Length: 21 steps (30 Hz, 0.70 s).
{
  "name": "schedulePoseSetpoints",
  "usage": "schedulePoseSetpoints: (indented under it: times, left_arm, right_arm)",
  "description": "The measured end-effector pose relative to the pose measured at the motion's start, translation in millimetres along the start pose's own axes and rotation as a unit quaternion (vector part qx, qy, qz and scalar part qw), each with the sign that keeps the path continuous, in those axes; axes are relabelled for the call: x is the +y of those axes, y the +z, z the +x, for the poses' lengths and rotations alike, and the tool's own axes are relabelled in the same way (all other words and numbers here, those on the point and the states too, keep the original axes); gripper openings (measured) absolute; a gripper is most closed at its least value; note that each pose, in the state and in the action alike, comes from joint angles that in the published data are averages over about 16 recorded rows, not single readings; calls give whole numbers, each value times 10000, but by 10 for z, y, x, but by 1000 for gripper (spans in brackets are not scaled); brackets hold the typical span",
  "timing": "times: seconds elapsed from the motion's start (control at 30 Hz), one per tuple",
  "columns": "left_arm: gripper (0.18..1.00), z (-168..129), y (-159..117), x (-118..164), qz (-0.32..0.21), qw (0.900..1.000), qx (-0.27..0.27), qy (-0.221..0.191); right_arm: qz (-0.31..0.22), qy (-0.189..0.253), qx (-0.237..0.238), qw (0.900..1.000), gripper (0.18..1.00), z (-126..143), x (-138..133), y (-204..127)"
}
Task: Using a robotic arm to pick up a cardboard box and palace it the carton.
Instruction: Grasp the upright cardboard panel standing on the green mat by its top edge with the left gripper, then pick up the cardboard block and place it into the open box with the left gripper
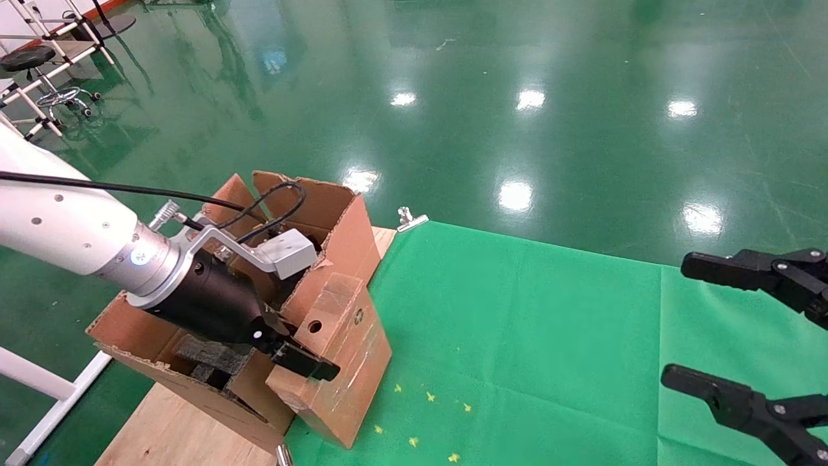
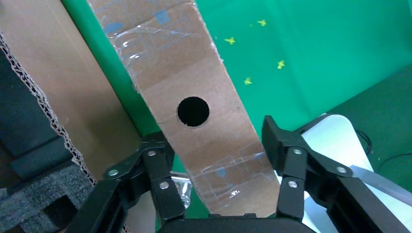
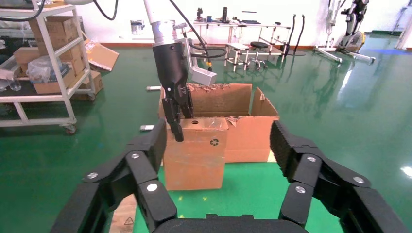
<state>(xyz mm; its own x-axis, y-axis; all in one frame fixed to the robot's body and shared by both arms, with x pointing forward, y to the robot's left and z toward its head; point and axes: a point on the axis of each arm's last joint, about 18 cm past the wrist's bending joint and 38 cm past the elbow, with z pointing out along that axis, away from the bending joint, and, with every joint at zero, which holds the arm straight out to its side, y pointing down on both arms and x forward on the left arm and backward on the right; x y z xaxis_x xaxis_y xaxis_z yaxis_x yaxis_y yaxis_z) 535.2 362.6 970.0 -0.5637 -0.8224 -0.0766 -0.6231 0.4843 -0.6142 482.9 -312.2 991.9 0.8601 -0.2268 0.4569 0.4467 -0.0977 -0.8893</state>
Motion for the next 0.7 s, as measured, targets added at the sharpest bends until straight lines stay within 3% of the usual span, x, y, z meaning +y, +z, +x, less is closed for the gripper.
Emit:
schedulePoseSetpoints:
  times: [0.17,0.4,0.57,0.7]
  left_arm:
    - [633,0,-1,-3,11,10000,4,1]
    - [474,14,-93,-94,248,9996,35,146]
    - [384,29,-350,-291,783,9960,4,441]
    - [332,29,-713,-490,1400,9871,-142,764]
  right_arm:
    - [0,0,0,10000,794,0,0,0]
    - [0,0,0,10000,904,0,0,0]
    - [0,0,0,10000,957,0,0,0]
    - [0,0,0,10000,980,0,0,0]
